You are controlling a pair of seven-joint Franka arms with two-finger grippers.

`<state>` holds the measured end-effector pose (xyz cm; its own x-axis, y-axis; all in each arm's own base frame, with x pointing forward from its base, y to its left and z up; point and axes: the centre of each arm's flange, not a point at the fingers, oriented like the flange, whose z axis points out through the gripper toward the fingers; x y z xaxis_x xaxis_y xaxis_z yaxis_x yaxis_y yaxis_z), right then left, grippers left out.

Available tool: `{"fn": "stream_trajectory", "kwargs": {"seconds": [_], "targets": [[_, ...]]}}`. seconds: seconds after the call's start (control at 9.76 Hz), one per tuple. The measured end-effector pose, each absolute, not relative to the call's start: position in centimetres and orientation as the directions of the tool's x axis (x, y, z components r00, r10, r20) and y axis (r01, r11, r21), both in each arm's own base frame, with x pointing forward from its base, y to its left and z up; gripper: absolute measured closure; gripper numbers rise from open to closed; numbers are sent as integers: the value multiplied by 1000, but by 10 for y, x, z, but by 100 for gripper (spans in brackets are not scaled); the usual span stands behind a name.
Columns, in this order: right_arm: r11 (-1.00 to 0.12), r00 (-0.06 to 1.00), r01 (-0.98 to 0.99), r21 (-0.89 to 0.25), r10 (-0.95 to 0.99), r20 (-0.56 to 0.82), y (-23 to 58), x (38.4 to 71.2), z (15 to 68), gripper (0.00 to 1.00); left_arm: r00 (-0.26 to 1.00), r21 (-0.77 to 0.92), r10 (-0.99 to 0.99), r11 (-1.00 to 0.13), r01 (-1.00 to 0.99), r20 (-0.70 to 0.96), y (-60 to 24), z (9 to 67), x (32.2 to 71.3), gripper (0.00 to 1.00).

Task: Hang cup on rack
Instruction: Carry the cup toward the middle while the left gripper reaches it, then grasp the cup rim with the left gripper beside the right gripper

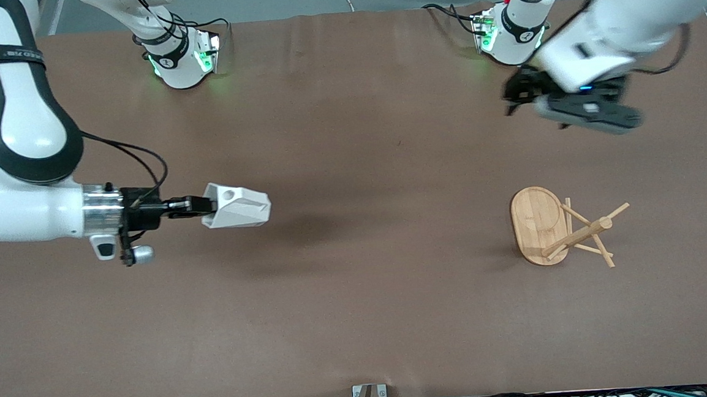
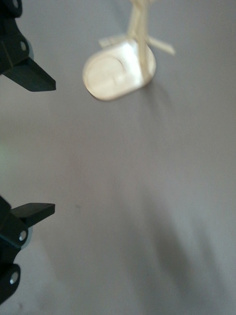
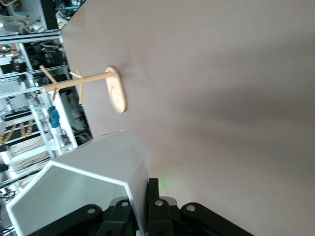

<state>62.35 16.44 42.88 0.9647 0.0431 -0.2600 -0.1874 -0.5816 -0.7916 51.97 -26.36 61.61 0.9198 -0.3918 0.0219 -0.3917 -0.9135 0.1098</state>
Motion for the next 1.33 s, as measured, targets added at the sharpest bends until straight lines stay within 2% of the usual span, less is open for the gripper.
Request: {"fn": "stream_trajectory", "kwargs": {"seconds": [0.31,0.61,0.92,1.33], "targets": [[-432,960,-150,-889,151,-235,207,597,400,92,782,147,-619,-769,-622,71,-398,605,463,0],[-328,958,-140,-934,192,-211,247,570,376,92,616,164,-775,-595,-786,141,-451,601,452,0],[-331,963,-116,-936,194,-188,298,549,380,92,469,100,-855,-458,-883,222,-487,574,460,0],[-356,959,-109,-928,209,-193,310,527,379,92,371,67,-893,-366,-928,254,-496,556,472,0]]}}
